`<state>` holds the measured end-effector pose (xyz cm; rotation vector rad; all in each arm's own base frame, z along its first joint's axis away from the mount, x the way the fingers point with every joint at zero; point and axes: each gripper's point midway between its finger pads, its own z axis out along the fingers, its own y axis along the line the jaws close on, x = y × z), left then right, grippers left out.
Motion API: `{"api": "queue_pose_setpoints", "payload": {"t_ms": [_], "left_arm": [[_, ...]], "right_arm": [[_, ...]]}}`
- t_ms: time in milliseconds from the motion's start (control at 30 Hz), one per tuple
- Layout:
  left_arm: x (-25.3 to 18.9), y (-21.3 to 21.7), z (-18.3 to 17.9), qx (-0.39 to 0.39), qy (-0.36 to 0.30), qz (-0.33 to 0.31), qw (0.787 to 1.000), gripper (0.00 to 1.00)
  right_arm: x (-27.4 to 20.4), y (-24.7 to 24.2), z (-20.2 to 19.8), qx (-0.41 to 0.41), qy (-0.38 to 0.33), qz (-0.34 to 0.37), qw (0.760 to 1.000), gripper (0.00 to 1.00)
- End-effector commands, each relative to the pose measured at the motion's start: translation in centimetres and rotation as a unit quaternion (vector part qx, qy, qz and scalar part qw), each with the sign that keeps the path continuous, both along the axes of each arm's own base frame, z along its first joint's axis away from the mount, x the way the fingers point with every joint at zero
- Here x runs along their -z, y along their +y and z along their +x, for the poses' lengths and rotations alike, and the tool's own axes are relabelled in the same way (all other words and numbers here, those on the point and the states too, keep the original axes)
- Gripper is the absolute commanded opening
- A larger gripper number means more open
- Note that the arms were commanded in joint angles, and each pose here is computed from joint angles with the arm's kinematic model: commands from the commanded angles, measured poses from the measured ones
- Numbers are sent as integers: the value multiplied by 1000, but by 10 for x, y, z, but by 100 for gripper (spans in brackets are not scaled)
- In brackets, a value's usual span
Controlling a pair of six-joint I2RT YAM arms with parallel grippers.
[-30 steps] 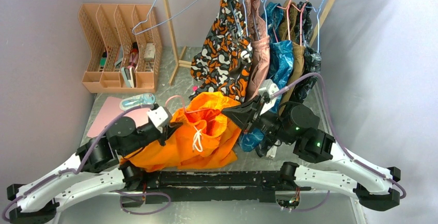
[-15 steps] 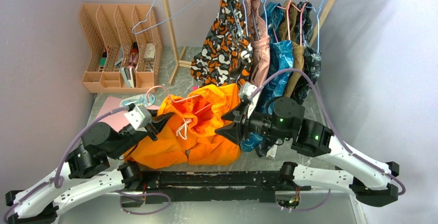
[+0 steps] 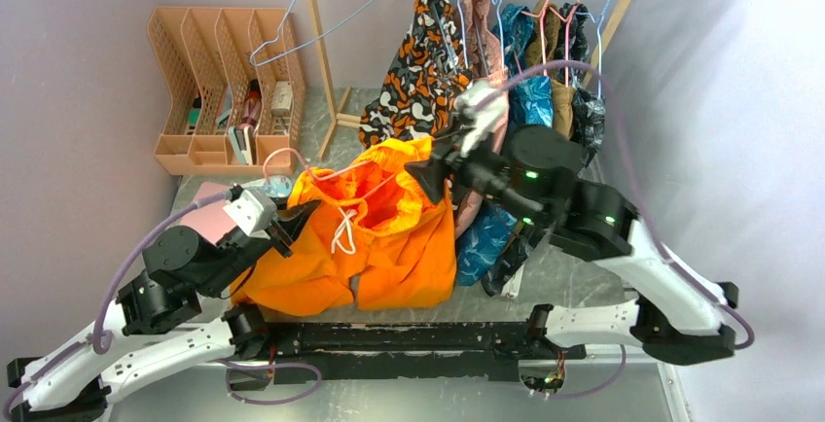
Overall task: Place the shorts on the hanger
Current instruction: Hang the shorts on the hanger.
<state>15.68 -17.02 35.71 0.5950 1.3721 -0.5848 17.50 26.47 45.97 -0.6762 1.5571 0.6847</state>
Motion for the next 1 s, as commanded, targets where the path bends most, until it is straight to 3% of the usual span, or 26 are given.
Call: {"api": "queue_pose_setpoints", "payload": {"t_ms": [0, 300, 700, 967], "left_arm": [[-31, 10, 9, -41, 4, -45, 998, 7], [-18, -8, 25, -65, 68, -30, 995, 7], [-17, -9, 25, -66, 76, -27, 995, 7], [-20, -15, 23, -52, 79, -20, 995, 7]], "right_arm": [[59, 6, 28, 60, 31, -125, 990, 63], [67, 8, 54, 115, -4, -151, 982, 67], [98, 19, 67, 153, -47, -243, 957, 71], [117, 18, 81, 215, -80, -305, 924, 69]]}}
